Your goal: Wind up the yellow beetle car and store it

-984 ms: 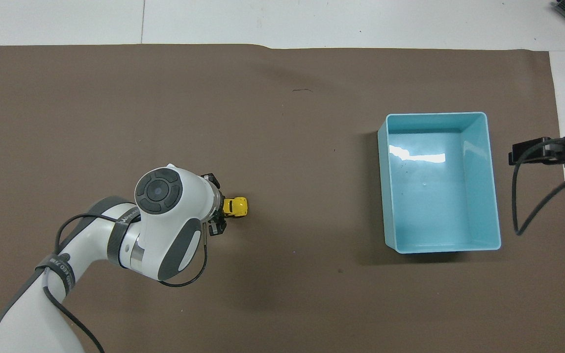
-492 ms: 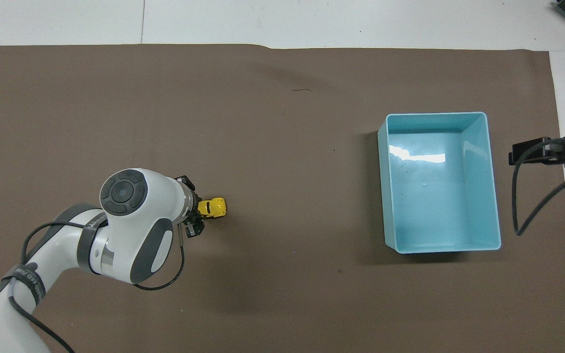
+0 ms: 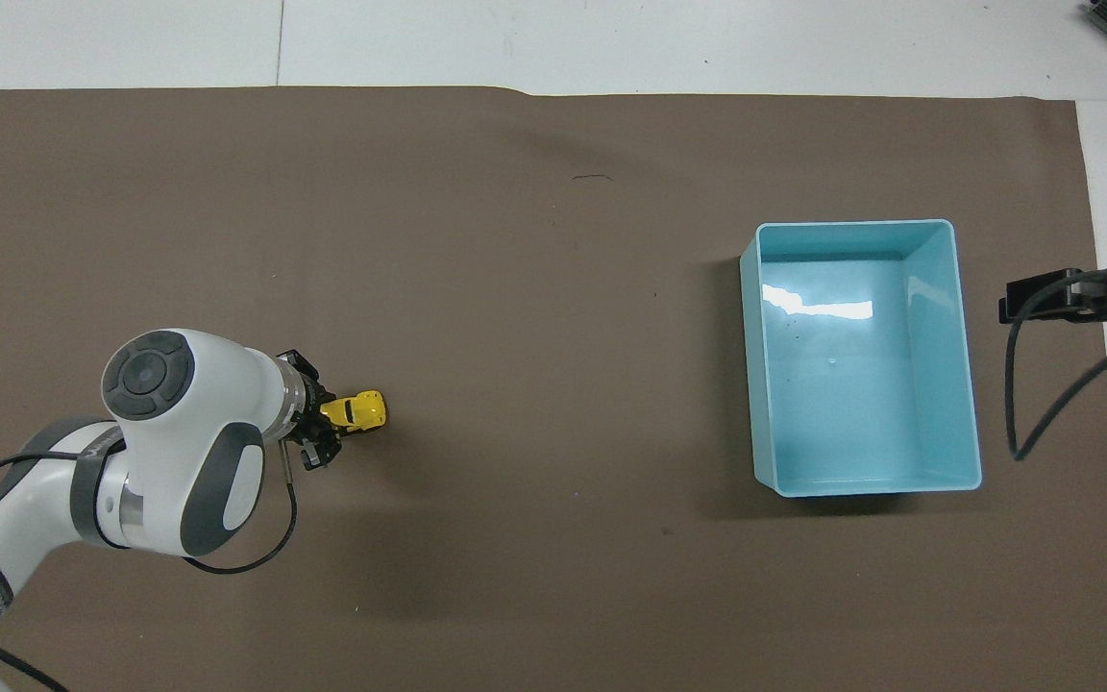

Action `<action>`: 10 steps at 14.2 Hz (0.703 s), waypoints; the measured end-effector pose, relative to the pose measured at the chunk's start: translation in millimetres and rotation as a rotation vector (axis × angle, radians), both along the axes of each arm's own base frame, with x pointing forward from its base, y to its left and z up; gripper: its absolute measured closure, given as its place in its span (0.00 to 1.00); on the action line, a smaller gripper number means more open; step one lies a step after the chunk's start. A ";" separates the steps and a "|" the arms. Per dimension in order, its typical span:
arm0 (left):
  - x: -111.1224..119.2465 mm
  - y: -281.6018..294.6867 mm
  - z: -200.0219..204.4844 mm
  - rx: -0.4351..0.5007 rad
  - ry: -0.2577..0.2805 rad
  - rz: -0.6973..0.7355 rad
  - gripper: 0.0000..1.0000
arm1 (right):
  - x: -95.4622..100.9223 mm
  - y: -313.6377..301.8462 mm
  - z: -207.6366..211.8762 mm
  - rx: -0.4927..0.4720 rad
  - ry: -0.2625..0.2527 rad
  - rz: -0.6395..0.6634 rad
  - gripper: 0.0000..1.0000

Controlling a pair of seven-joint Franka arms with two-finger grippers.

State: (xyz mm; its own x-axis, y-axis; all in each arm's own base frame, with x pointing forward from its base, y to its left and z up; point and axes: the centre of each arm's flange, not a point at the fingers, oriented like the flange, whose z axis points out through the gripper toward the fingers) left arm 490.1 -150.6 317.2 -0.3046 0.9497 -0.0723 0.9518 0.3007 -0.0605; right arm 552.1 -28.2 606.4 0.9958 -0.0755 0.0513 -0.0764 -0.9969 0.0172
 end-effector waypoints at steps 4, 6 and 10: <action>1.6 17.0 -0.1 0.002 0.013 0.004 0.59 | 0.1 2.0 0.0 0.000 0.000 0.004 0.00; 1.6 17.3 -0.1 0.002 0.015 0.004 0.58 | 0.2 3.4 0.0 0.000 0.000 0.006 0.00; 7.7 21.8 -4.6 0.010 0.064 0.004 0.23 | 0.2 3.4 0.0 0.000 0.000 0.006 0.00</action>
State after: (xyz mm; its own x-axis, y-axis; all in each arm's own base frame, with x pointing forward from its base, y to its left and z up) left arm 497.9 -128.8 312.6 -0.3124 0.9490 -0.0436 0.9448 0.3056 -0.1179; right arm 552.2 -24.8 606.4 0.9963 -0.0694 0.0513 -0.0704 -0.9974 0.0172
